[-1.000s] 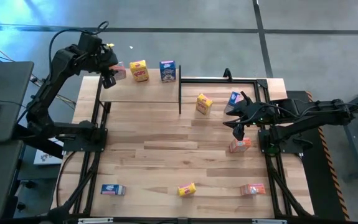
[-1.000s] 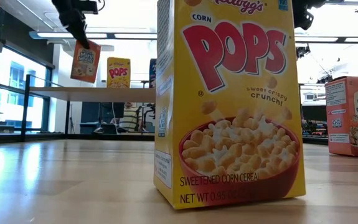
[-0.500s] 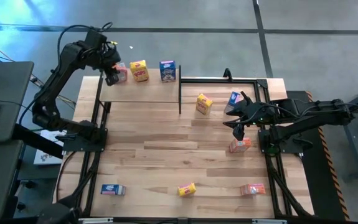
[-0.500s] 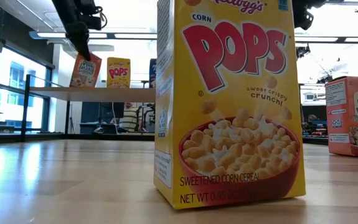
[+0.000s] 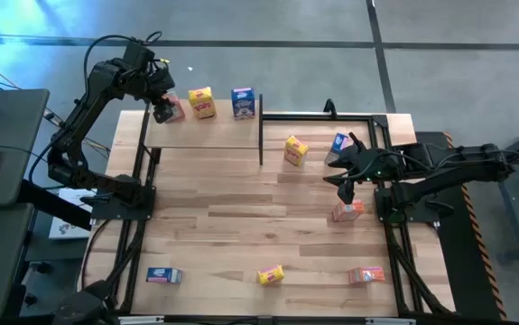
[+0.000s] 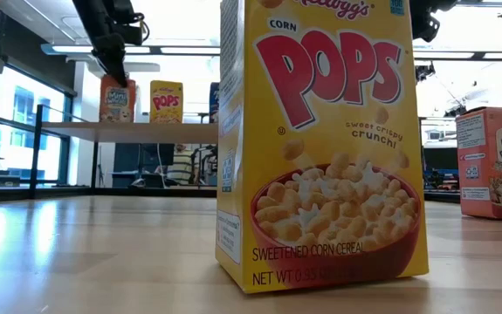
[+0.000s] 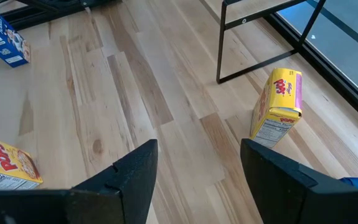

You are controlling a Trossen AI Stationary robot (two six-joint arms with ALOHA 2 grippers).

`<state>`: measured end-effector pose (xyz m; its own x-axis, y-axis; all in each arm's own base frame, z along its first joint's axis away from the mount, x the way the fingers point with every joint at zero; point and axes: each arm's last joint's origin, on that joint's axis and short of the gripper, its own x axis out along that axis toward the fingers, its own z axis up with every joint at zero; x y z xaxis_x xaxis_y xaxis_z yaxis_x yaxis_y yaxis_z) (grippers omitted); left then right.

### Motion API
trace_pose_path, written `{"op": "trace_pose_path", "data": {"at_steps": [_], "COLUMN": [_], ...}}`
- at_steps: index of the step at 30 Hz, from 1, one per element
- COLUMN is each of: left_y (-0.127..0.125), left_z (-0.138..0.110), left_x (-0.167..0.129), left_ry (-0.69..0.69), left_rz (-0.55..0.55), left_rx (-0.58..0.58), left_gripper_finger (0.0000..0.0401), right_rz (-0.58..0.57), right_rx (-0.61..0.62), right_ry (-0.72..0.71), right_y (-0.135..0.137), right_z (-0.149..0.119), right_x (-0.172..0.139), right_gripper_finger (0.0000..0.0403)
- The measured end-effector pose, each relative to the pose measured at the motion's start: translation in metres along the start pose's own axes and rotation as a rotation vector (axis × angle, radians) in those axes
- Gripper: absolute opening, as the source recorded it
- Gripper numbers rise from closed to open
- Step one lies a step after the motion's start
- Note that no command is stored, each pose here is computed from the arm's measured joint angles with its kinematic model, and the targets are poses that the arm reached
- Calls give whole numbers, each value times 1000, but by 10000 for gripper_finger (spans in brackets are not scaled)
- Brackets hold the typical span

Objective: Stack cereal on shelf
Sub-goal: Put the top left orange cereal box on the shelf

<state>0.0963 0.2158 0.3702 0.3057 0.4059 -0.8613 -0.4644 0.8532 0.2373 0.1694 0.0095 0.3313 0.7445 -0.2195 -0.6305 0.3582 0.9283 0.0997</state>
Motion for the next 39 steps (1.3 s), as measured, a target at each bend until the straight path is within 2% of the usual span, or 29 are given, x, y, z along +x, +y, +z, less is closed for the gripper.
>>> {"op": "trace_pose_path", "data": {"at_steps": [9,23,32,36,39], "left_y": [2,-3,-24,-37,-47], "left_z": [1,0,-4,-5,-6], "left_x": [-1,-26,-54,-62,-62], "left_ry": [-15,-130,-201,-221,-176], "left_rz": [27,117,169,141,119], "left_rx": [-28,-104,-146,-151,-172], "left_gripper_finger": [221,221,221,221,221], "right_rz": [0,0,0,0,0], "right_rx": [0,0,0,0,0], "right_ry": [0,0,0,0,0], "right_y": [0,0,0,0,0], "right_z": [0,0,0,0,0], "right_x": [0,0,0,0,0], "right_gripper_finger": [223,223,223,223,223]}}
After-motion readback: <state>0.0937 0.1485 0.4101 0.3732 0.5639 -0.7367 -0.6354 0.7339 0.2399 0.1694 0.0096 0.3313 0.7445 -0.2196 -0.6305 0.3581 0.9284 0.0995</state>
